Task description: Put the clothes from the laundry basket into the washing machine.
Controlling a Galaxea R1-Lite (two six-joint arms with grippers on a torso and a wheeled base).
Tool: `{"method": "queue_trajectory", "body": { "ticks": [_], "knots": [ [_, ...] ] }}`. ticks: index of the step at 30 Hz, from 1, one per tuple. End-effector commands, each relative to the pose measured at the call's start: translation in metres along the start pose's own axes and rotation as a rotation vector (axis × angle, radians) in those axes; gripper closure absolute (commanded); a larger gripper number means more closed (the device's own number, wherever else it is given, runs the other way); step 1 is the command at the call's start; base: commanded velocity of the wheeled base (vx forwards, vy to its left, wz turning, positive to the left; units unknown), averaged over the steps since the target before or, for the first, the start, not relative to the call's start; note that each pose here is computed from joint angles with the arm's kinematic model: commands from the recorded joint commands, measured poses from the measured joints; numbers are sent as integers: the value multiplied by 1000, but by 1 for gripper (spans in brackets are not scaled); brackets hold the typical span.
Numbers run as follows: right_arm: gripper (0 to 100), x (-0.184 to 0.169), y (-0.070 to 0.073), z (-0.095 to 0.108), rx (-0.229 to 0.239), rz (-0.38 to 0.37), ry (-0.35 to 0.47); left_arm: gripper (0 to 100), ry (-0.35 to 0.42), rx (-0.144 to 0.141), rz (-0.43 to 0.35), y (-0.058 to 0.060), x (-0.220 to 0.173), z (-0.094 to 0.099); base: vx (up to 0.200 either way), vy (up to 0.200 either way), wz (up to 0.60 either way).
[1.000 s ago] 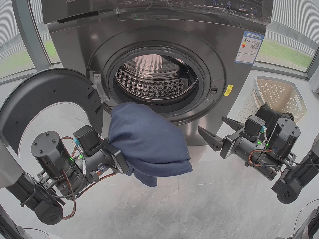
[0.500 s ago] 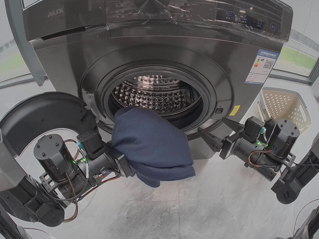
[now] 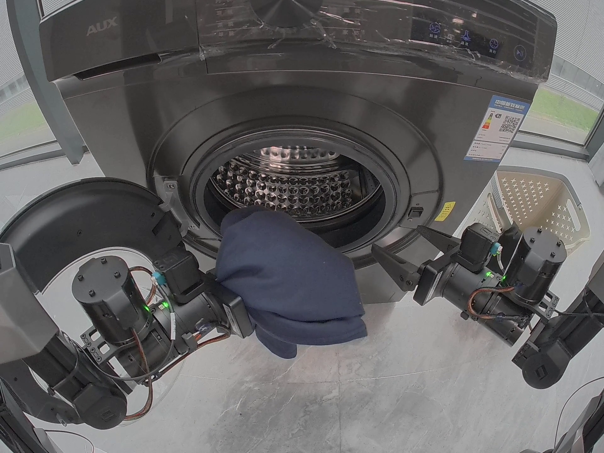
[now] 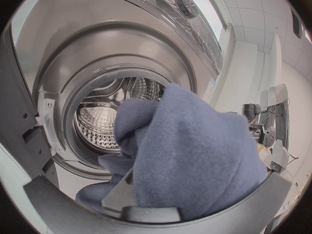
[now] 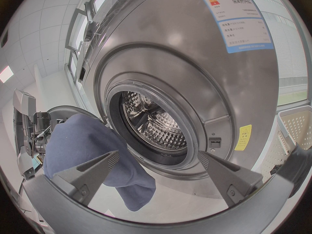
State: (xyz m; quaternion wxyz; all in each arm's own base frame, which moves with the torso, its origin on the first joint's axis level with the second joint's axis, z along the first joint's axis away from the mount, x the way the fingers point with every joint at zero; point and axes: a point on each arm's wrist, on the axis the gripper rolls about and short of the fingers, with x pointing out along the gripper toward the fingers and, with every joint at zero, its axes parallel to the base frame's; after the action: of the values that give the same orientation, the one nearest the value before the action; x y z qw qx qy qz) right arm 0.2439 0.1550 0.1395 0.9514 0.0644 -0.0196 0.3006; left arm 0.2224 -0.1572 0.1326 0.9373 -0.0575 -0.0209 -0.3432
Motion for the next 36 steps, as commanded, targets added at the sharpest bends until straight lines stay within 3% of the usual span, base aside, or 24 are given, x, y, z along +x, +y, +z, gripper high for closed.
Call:
{"method": "queue_trajectory", "body": {
  "ticks": [1, 36],
  "knots": [
    [0, 0, 0, -1, 0, 0, 2, 100, 13, -1, 1, 1, 1, -4, 0, 0, 0],
    [0, -11, 14, -13, 3, 59, 63, 100, 33, 0, 3, 1, 5, -10, 17, 0, 0]
  ]
}}
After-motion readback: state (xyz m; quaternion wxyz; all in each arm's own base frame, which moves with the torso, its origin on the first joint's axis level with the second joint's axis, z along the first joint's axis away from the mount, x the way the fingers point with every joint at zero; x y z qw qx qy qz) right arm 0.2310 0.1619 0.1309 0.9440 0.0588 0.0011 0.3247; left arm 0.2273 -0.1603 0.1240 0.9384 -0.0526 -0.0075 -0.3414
